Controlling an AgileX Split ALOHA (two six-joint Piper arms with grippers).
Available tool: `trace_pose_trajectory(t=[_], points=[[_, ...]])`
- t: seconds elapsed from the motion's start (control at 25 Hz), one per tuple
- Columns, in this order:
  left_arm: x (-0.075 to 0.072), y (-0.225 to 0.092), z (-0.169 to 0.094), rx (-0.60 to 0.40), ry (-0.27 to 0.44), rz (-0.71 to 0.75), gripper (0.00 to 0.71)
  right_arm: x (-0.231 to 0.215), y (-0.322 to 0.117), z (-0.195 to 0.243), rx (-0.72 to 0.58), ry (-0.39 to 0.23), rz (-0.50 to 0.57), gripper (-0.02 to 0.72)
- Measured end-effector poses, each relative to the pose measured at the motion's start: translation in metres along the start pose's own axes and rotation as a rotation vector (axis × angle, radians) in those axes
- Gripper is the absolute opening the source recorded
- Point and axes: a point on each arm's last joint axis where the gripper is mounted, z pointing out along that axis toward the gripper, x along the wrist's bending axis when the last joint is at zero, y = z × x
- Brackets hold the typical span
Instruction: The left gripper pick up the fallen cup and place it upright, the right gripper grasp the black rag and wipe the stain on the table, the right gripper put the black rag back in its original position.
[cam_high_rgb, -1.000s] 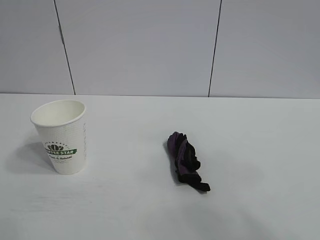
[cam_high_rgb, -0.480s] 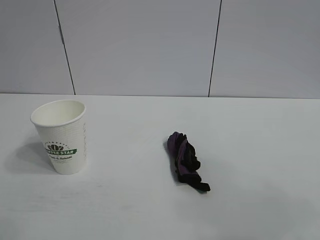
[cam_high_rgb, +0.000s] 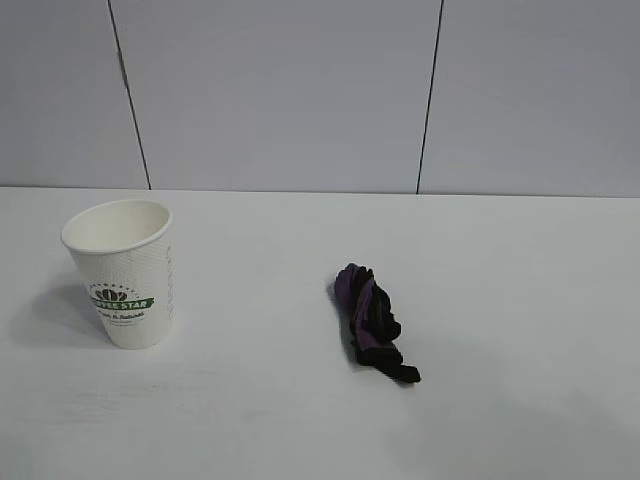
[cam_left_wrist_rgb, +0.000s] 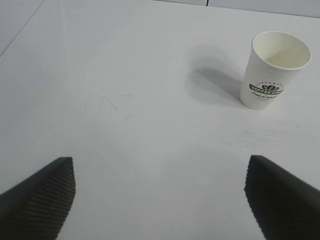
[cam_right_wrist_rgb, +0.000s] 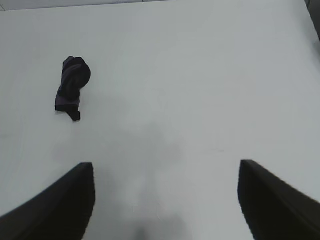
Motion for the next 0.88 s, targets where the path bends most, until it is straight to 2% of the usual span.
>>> trace_pose_trajectory(t=[0.88], points=[[0.0,0.0,0.0,0.0,0.0,0.0,0.664,-0.0012,0.0003,0.0,-0.003,-0.014,-0.014,0.547]])
